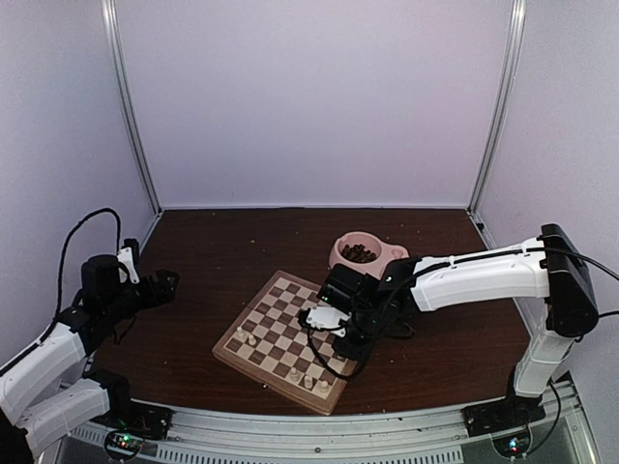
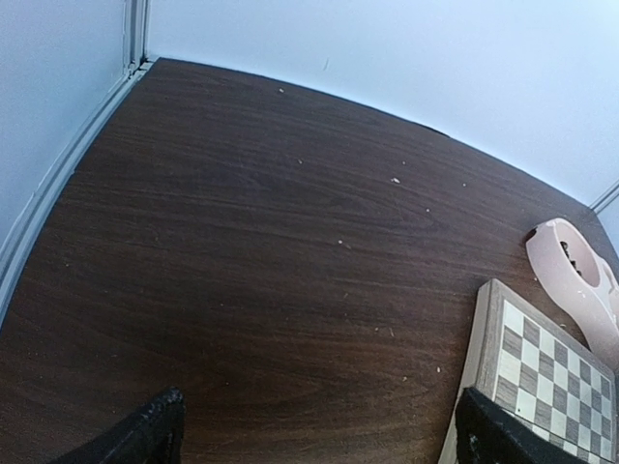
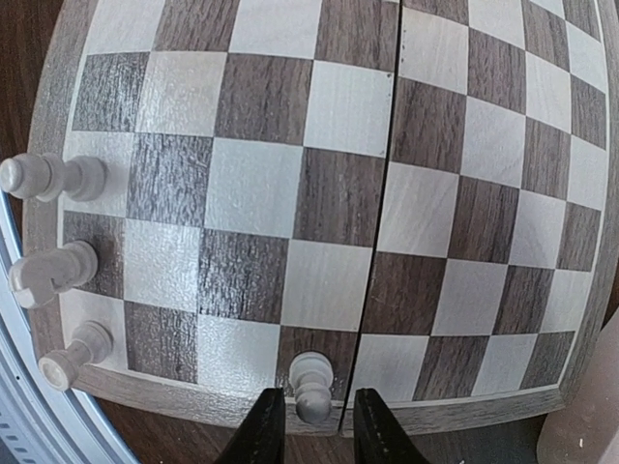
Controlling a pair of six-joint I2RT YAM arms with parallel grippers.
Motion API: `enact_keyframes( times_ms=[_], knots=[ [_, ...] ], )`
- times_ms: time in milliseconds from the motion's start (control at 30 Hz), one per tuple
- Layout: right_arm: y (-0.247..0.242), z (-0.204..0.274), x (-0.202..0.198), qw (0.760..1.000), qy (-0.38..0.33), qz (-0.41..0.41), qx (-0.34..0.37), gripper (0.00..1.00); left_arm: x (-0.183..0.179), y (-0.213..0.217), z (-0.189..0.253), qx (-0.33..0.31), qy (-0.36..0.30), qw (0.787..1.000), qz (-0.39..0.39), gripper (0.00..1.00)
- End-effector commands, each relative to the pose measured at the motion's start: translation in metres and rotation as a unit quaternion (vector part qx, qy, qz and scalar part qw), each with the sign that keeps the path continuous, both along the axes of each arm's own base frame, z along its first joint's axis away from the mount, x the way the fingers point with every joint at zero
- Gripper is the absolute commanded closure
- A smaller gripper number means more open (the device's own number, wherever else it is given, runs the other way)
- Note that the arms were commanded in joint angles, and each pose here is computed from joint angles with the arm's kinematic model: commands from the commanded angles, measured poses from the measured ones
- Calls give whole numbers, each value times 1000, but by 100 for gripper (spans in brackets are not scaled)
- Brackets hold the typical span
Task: Set up the chess pieces on the board
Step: Place the pawn on the chessboard, then move the pawn to h2.
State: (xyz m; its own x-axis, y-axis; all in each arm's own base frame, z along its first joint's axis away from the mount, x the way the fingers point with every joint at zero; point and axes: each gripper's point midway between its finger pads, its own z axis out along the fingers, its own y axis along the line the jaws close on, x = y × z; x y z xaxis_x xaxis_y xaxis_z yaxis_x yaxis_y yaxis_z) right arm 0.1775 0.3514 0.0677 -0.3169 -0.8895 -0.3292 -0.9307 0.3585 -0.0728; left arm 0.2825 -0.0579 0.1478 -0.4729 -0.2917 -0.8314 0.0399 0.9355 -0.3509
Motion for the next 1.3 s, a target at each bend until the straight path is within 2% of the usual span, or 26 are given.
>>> enact_keyframes(
  times_ms=[0, 300, 767, 1267],
  knots=[
    [5, -2, -2, 1000, 7, 3, -1, 74, 7, -3, 27, -9, -40, 999, -3, 2],
    [7, 0, -7, 1000, 20, 9, 3, 90, 2, -3, 38, -18, -63, 998, -5, 2],
    [17, 9, -35, 997, 51, 56, 25, 92, 7, -8, 27, -15, -37, 999, -15, 2],
    [25, 13, -51, 994, 49, 89, 34, 92, 3, -6, 34, -17, -54, 998, -15, 2]
  ],
)
